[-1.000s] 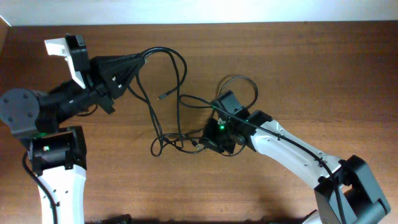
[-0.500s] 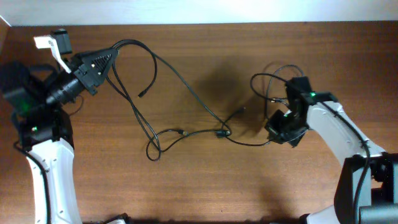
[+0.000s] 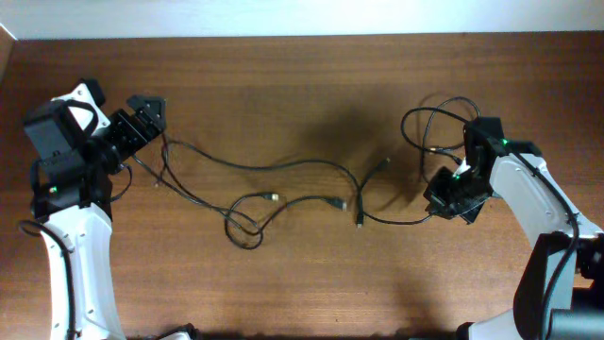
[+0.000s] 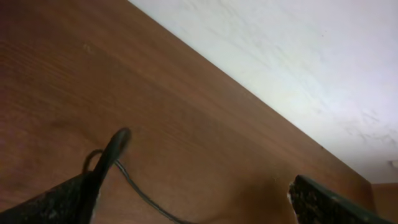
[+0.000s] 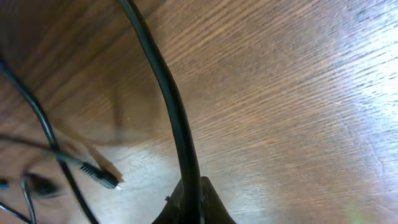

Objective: Untangle cables

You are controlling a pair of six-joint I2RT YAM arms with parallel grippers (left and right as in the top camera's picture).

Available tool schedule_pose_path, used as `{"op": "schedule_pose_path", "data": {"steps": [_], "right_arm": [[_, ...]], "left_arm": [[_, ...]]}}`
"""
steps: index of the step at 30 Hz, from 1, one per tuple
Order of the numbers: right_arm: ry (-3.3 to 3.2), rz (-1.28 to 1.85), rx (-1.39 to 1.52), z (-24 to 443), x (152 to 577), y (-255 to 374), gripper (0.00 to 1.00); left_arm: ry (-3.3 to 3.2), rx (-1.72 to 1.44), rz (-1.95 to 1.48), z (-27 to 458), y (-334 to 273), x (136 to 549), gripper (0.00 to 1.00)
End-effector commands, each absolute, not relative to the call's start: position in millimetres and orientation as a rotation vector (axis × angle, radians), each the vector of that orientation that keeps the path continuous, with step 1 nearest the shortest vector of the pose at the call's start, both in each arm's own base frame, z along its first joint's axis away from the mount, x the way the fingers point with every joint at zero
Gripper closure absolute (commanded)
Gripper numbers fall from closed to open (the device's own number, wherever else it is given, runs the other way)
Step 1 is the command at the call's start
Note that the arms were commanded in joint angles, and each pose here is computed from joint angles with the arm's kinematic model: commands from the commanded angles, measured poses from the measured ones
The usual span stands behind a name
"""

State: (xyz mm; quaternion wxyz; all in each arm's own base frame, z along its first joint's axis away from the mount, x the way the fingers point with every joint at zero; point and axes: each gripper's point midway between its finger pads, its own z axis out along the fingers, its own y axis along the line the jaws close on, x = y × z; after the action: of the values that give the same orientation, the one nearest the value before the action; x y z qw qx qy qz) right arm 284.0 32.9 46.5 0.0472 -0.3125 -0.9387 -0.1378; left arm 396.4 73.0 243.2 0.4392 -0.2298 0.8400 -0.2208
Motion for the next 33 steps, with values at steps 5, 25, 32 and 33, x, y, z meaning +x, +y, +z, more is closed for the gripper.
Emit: {"op": "schedule_pose_path", "data": {"steps": [5, 25, 32, 33], "right_arm": [[-2.993, -0.606, -0.715, 81, 286, 46, 0.96], [-3.457, -1.507, -0.218, 327, 248, 98, 0.96], [-3.381, -1.375, -0.159, 302, 222, 99, 0.96], [-3.378, -1.353, -0.117, 299, 218, 100, 0.96]], "left_arm": [[2.247, -0.443, -0.520, 218, 47, 382, 0.01], [2.379, 0.195, -0.602, 206, -97, 361, 0.01], [2.404, 0.188, -0.605, 202, -97, 357, 0.01], [2.404, 0.188, -0.605, 202, -97, 357, 0.01]]}}
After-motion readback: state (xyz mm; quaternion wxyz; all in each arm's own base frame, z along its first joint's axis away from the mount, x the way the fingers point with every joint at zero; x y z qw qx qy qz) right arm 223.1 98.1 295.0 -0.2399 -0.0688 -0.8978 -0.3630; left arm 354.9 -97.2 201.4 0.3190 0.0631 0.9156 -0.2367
